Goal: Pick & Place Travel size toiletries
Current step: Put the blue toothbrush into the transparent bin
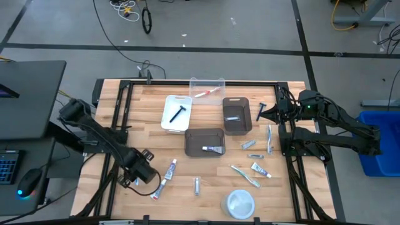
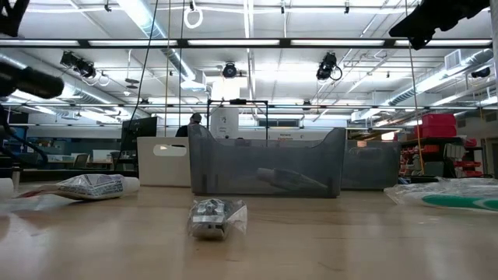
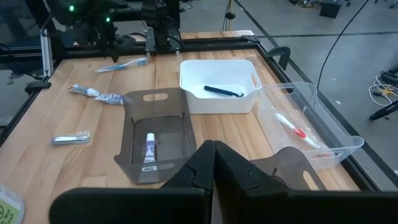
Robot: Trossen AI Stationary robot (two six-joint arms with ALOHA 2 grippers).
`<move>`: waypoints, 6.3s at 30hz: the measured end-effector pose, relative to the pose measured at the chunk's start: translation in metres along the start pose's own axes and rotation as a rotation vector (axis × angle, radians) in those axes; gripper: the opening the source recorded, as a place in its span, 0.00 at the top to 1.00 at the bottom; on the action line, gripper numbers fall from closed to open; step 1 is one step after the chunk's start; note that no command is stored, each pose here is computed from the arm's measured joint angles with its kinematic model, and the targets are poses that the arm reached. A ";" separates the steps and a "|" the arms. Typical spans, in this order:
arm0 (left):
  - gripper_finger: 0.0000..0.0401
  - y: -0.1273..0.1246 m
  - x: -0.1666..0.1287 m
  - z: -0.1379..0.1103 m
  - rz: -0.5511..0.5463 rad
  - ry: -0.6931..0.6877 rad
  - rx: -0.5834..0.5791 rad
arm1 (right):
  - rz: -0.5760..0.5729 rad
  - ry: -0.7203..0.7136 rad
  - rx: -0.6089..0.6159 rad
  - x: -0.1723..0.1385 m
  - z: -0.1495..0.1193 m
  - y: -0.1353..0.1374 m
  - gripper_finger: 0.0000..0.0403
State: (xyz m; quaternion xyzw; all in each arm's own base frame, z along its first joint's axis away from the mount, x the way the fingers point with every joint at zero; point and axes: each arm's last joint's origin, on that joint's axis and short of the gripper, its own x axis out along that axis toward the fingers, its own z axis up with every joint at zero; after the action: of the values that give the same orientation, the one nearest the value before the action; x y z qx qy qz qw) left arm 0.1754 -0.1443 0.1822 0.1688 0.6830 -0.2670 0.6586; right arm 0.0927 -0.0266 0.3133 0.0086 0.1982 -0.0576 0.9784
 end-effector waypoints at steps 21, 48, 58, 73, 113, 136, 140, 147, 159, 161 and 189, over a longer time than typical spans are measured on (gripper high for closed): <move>0.51 -0.012 0.033 -0.010 0.059 0.143 0.122 | 0.000 0.000 0.000 0.000 0.000 0.000 0.97; 0.72 -0.011 0.051 -0.009 0.066 0.194 0.180 | 0.000 0.000 0.000 0.000 0.000 0.000 0.97; 0.84 -0.012 0.051 -0.008 0.060 0.185 0.180 | 0.000 0.000 0.000 0.000 0.000 0.000 0.97; 0.86 -0.018 0.037 0.009 0.013 0.124 0.237 | 0.000 0.000 0.000 0.000 0.000 0.000 0.97; 0.85 0.085 -0.054 0.028 0.320 -0.101 0.119 | 0.000 0.000 0.000 0.000 0.000 0.000 0.97; 0.85 0.166 -0.067 -0.011 0.357 -0.088 -0.135 | 0.000 0.000 0.000 0.000 0.000 0.000 0.97; 0.85 0.172 -0.067 -0.016 0.346 -0.098 -0.179 | 0.000 0.000 0.000 0.000 0.000 0.000 0.97; 0.85 0.180 -0.070 -0.016 0.376 -0.152 -0.232 | 0.000 0.000 0.000 0.000 0.000 0.000 0.97; 0.85 0.188 -0.093 -0.016 0.347 -0.223 -0.296 | 0.000 -0.001 0.000 0.000 0.000 0.000 0.97; 0.85 0.188 -0.100 -0.016 0.361 -0.210 -0.299 | 0.000 -0.001 0.000 0.000 0.000 0.000 0.97; 0.85 0.242 -0.151 -0.035 0.445 -0.609 -0.699 | 0.000 0.000 0.000 0.000 0.000 0.000 0.97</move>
State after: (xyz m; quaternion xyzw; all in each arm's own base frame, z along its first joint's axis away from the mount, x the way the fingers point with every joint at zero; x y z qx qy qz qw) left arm 0.2995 0.0878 0.2971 -0.0057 0.4562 0.0867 0.8856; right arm 0.0926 -0.0266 0.3134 0.0084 0.1981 -0.0576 0.9785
